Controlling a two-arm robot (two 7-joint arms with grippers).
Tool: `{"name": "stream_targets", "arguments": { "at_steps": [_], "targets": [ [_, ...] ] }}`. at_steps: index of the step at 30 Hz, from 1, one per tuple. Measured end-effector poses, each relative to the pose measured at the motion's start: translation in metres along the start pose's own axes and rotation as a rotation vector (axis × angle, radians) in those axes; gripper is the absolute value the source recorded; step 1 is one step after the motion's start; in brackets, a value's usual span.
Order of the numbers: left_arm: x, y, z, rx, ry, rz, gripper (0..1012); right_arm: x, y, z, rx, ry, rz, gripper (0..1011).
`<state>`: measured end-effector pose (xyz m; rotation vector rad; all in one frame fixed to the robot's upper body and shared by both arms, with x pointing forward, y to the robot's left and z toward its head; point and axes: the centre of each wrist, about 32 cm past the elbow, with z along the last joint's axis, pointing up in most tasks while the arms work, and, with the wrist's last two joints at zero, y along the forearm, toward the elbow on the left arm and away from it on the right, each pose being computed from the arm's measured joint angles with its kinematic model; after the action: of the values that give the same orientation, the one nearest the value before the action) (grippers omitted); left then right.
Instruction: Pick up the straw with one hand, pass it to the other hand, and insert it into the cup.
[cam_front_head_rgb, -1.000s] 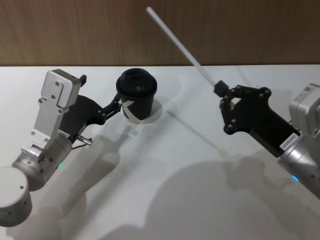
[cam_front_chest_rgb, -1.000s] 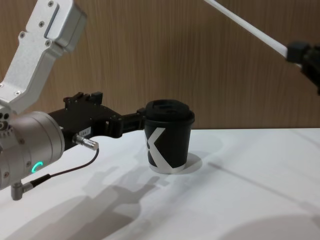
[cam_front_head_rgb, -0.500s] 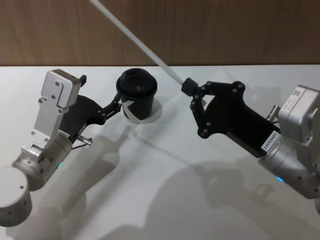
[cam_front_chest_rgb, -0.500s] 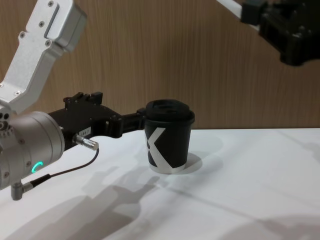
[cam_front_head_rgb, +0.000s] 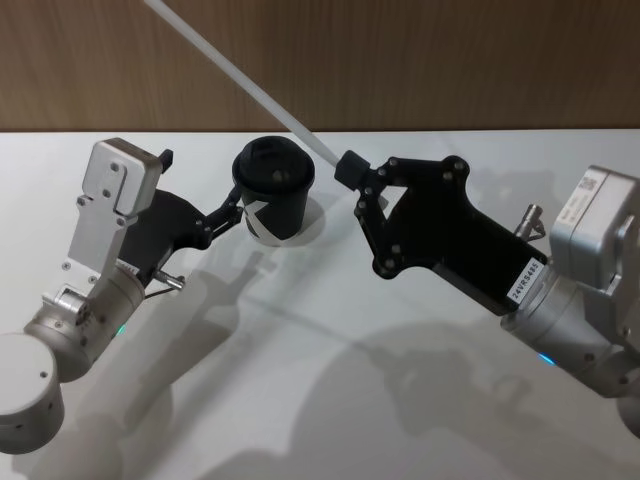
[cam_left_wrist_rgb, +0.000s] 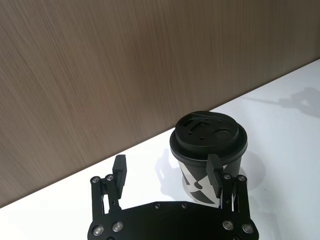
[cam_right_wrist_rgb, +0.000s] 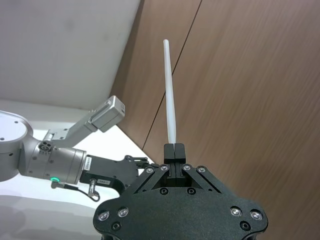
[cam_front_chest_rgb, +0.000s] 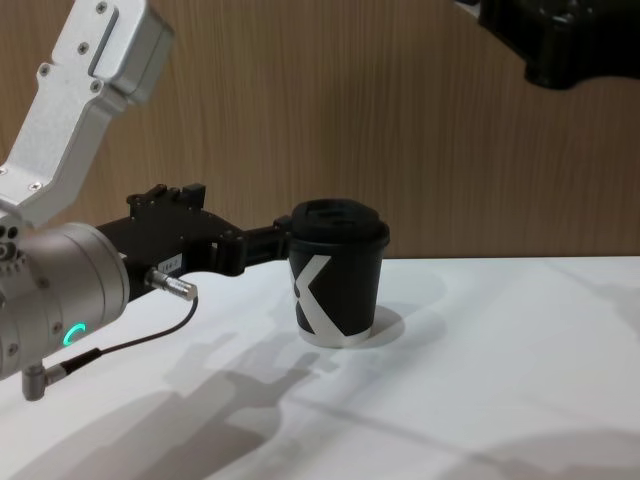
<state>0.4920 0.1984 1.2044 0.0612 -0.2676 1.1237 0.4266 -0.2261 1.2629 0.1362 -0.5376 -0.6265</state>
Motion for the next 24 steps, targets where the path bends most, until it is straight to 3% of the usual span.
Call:
{"name": "stream_targets", "arguments": {
  "at_steps": [11,17,24],
  "targets": [
    [0.0012,0.0004,0.0015,-0.004,0.0,-0.006,1003,-0.002,0.003,0.003,0.011,0.005,0.013,1],
    [0.0075,0.003,0.0079,-0.025,0.014,-0.037,1003,-0.002,0.004,0.004,0.014,0.006,0.017,2],
    [0.0192,0.0099,0.02,-0.08,0.065,-0.1,1003,-0.003,0.004,0.004,0.015,0.007,0.019,2]
  ]
}}
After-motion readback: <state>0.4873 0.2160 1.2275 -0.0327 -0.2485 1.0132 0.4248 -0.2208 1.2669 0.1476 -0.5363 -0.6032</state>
